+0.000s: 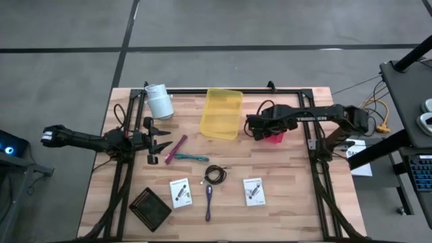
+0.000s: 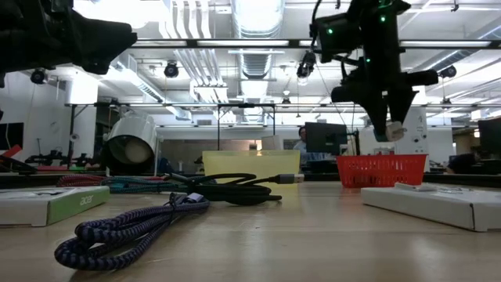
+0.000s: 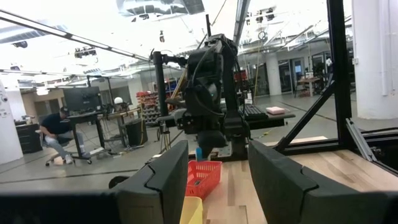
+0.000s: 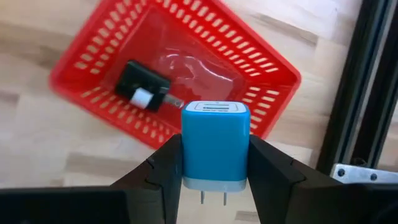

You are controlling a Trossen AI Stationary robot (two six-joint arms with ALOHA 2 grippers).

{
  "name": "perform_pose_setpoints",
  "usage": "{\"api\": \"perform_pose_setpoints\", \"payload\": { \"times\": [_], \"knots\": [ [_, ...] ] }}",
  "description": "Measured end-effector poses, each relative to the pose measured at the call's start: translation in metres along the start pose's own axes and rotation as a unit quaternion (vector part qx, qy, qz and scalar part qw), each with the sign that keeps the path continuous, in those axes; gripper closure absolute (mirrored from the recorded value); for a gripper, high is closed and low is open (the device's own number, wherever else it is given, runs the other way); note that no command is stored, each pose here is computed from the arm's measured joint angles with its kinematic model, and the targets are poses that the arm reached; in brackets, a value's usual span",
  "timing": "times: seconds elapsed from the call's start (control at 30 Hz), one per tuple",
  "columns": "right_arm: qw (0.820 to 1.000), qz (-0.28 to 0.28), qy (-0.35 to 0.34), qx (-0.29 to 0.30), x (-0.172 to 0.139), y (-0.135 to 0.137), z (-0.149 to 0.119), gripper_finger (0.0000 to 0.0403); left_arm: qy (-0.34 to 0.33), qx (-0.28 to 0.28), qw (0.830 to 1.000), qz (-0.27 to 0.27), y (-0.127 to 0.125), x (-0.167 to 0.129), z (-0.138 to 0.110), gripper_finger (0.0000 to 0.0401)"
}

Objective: Pick and place items into bin
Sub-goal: Put the blue charger adapter into the red bin

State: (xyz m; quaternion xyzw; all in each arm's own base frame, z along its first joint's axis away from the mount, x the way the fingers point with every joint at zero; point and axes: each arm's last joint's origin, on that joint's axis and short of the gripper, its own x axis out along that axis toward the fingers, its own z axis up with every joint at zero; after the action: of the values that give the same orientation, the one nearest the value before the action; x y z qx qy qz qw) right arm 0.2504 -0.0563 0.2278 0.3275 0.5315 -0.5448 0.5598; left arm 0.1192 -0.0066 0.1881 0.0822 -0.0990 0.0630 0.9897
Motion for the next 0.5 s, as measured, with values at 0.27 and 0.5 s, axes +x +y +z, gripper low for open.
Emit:
{"api": "perform_pose_setpoints", "payload": {
  "times": [0.27, 0.5],
  "knots": [
    [0.998, 0.053, 0.000, 0.034, 0.020, -0.008, 0.005, 0.0272, 0.000, 0.000, 1.000, 0.000, 0.000, 0.000, 0.000, 0.0248],
    [0.998, 0.044, 0.012, 0.042, 0.035, -0.016, 0.008, 0.0272, 0.000, 0.000, 1.000, 0.000, 0.000, 0.000, 0.000, 0.0248]
  ]
}}
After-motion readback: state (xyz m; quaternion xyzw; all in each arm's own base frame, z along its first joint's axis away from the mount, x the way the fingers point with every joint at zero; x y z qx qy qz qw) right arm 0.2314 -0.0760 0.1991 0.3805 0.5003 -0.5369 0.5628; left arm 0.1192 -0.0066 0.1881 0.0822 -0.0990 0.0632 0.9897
